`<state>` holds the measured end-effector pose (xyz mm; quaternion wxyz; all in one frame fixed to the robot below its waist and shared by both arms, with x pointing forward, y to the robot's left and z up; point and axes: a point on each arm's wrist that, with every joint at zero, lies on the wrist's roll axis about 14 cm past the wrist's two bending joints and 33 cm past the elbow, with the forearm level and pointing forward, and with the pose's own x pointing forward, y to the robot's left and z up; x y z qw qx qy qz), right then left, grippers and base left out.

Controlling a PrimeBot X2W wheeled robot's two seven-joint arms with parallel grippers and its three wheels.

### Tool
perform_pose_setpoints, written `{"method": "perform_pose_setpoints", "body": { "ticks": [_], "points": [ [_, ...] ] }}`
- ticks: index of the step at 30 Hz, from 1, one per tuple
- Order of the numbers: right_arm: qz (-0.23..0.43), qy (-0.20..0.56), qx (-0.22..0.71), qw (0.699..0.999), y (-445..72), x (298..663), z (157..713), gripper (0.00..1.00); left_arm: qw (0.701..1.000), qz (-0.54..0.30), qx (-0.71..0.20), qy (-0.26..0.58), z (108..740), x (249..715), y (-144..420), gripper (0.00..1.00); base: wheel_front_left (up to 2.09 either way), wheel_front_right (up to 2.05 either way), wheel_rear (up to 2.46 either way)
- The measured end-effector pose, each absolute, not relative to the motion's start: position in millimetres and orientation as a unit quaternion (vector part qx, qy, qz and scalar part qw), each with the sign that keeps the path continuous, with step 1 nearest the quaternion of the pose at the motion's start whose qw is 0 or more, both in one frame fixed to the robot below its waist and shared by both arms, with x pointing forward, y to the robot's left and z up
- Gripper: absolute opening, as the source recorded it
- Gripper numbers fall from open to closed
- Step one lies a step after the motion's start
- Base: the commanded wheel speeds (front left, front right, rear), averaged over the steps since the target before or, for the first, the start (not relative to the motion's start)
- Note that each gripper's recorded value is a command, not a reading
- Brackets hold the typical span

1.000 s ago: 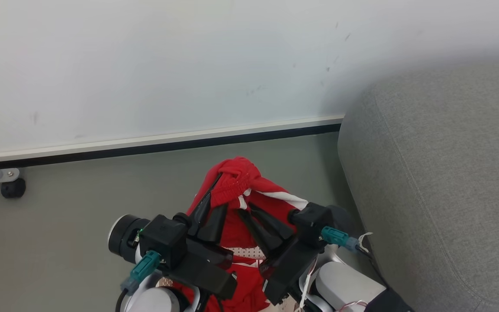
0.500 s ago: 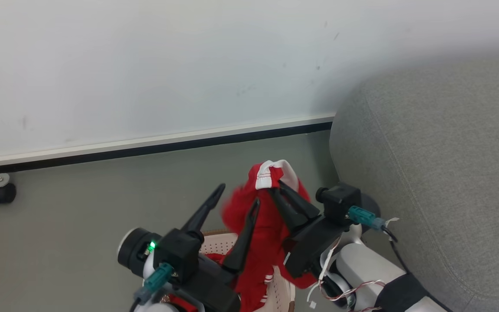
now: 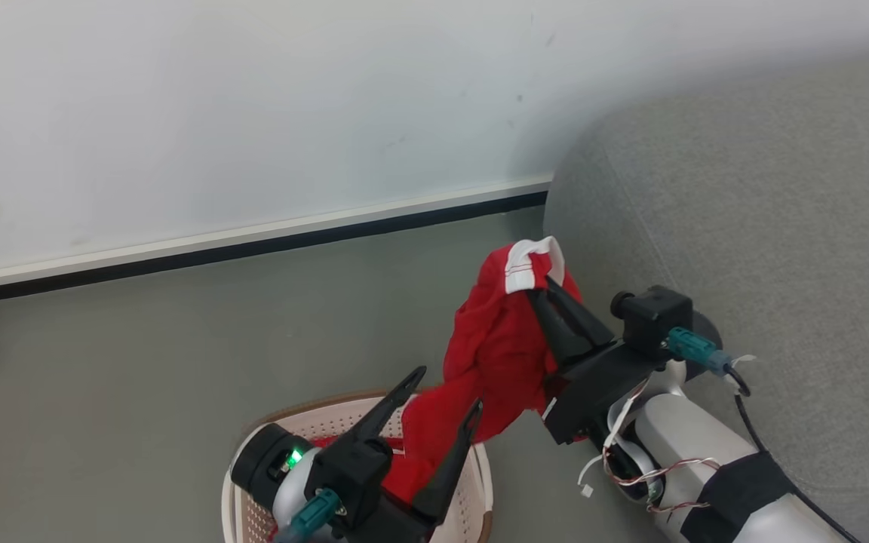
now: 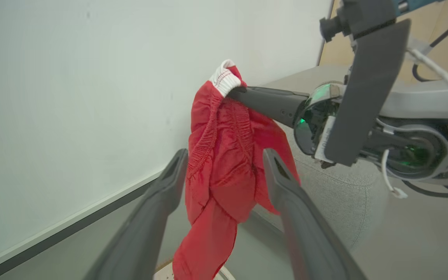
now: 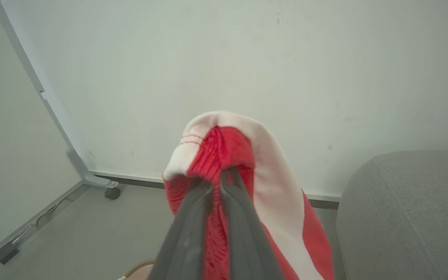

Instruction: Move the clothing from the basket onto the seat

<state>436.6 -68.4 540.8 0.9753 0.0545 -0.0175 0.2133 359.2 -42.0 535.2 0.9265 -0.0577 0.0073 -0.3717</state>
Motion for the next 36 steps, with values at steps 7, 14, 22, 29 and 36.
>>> {"method": "perform_pose_setpoints", "body": {
  "ticks": [7,14,22,29,36],
  "points": [
    [0.164,-0.017,0.053,0.985,-106,441,538,0.0,0.913,-0.403,-0.056,0.02,529,356,-59,1.0,0.0,0.0,0.0],
    [0.123,-0.022,0.049,0.991,-138,440,541,0.0,0.901,-0.429,-0.057,0.026,526,353,-76,1.0,0.0,0.0,0.0],
    [0.057,-0.031,0.043,0.997,-187,435,545,0.0,0.884,-0.463,-0.056,0.035,521,350,-96,1.0,0.0,0.0,0.0],
    [-0.016,-0.036,0.025,0.999,-245,433,550,0.0,0.869,-0.49,-0.06,0.036,521,350,-113,1.0,0.0,0.0,0.0],
    [-0.08,-0.077,-0.004,0.994,-305,446,589,0.0,0.86,-0.504,-0.067,0.042,518,355,-122,1.0,0.0,0.0,0.0]
  ]
}}
